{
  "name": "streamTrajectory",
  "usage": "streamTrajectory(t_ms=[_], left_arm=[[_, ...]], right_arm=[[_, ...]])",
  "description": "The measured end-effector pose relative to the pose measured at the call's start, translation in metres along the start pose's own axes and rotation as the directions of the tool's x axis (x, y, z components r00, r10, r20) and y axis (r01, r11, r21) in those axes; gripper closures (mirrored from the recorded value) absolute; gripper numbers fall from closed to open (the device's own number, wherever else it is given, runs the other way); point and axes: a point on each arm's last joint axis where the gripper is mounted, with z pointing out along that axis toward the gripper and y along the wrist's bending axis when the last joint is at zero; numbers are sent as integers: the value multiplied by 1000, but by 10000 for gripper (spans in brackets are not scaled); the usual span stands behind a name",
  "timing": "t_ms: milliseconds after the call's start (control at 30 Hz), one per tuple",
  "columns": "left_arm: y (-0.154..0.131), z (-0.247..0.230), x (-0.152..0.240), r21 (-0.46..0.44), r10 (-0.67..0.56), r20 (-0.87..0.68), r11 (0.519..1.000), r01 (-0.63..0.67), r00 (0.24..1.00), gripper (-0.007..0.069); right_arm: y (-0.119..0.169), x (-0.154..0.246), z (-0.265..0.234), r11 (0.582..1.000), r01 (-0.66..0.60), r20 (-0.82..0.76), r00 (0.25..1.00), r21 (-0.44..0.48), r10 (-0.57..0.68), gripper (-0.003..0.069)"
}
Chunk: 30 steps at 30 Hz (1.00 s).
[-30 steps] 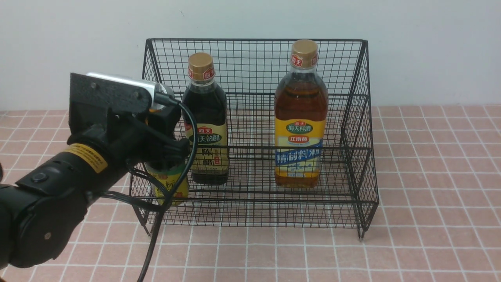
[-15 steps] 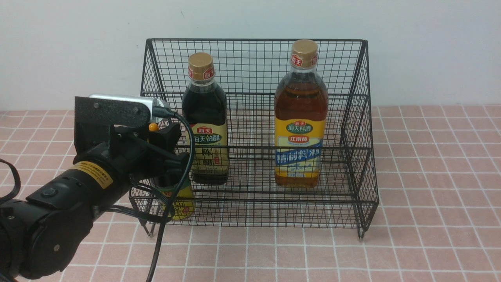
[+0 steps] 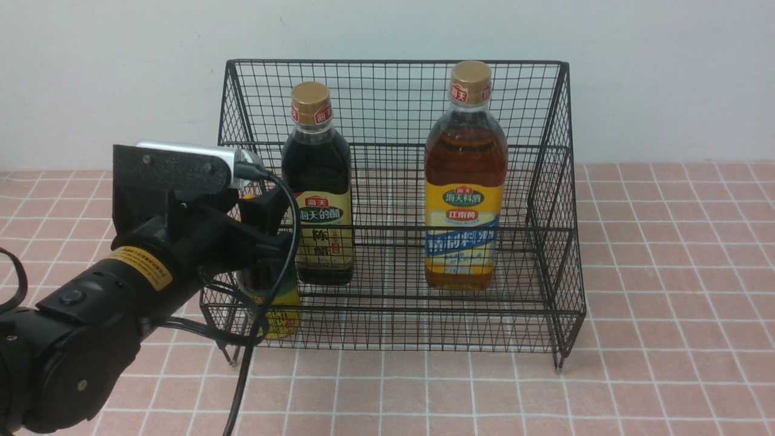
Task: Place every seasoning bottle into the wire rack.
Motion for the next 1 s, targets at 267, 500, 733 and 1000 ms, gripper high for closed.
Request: streamTrajectory(t_ms=[267, 500, 733, 1000], left_arm=[[-5, -38, -26, 15, 63, 5, 998, -63, 998, 169], [-7, -82, -49, 21, 73, 54, 997, -74, 996, 325], [-9, -146, -68, 31, 71, 162, 997, -77, 984, 610], [-9, -217, -77, 46, 58, 362, 996, -80, 930, 632]], right_arm=[[0, 0, 0, 1000, 0, 0, 1000, 0, 0, 673], [0, 0, 0, 1000, 0, 0, 1000, 0, 0, 673], [0, 0, 0, 1000, 0, 0, 1000, 0, 0, 673], [0, 0, 0, 1000, 0, 0, 1000, 0, 0, 673]])
